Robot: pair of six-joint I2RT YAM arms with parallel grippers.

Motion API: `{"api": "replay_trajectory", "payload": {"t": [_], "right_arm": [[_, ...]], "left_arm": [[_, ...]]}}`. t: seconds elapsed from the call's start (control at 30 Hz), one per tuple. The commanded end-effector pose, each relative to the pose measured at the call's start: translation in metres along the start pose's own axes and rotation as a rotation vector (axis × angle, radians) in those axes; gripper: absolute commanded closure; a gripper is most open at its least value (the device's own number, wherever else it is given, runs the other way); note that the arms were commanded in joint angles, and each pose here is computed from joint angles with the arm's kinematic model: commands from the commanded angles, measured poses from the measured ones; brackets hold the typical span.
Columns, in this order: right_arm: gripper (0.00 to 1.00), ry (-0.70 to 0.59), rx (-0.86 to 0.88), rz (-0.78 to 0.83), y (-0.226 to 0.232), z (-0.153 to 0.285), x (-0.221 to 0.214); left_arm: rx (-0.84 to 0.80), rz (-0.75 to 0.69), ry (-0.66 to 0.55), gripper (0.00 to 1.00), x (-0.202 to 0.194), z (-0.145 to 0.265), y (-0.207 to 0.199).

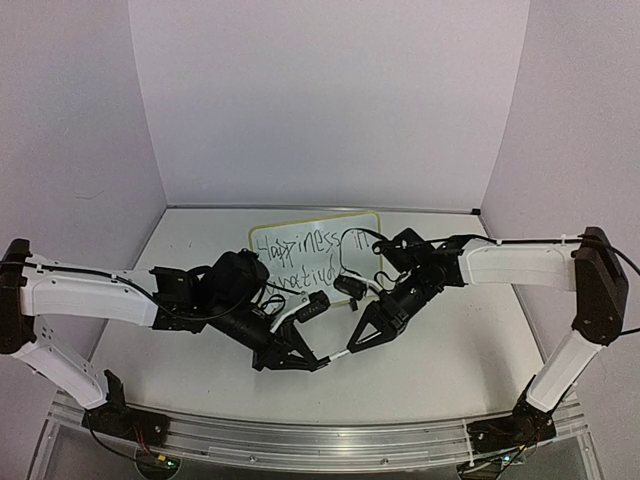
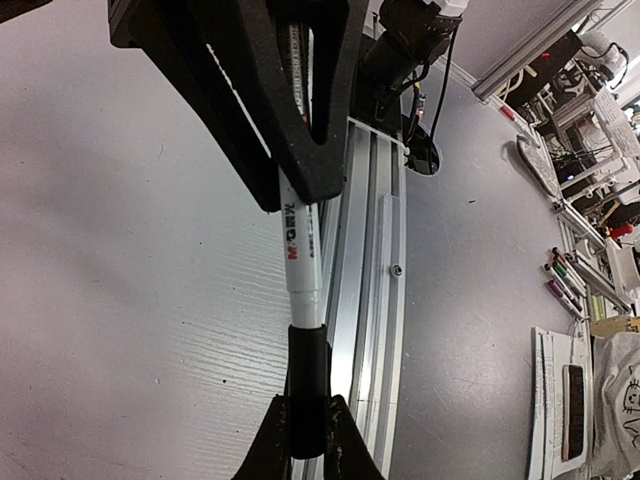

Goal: Write a sentence on the whiteboard
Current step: Insert the whiteboard marker without the cap into the pen cap.

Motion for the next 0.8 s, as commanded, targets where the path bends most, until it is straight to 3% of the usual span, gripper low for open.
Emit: {"api": "replay_trajectory", "payload": {"t": [0.0, 0.77], "right_arm": [[1.0, 0.018, 0.02, 0.06, 0.014, -0.008, 0.007], [1.0, 0.062, 0.019, 0.075, 0.019, -0.024, 0.005]], "left_arm": [[0.01, -0.088, -0.098, 1.0, 0.038, 0.002, 0.0], [0.053, -0.177, -0.232, 1.0, 0.08, 0.003, 0.008]]}}
Point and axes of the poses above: each gripper's point midway between its finger pads, its own z axis back along the fingers, its own y axis along the line the jaws close on, x = y × z, the point moved 2 cm from there along z, back along the fingers, and after that the axes turned 11 degrees about -z, right-handed, at the moved point
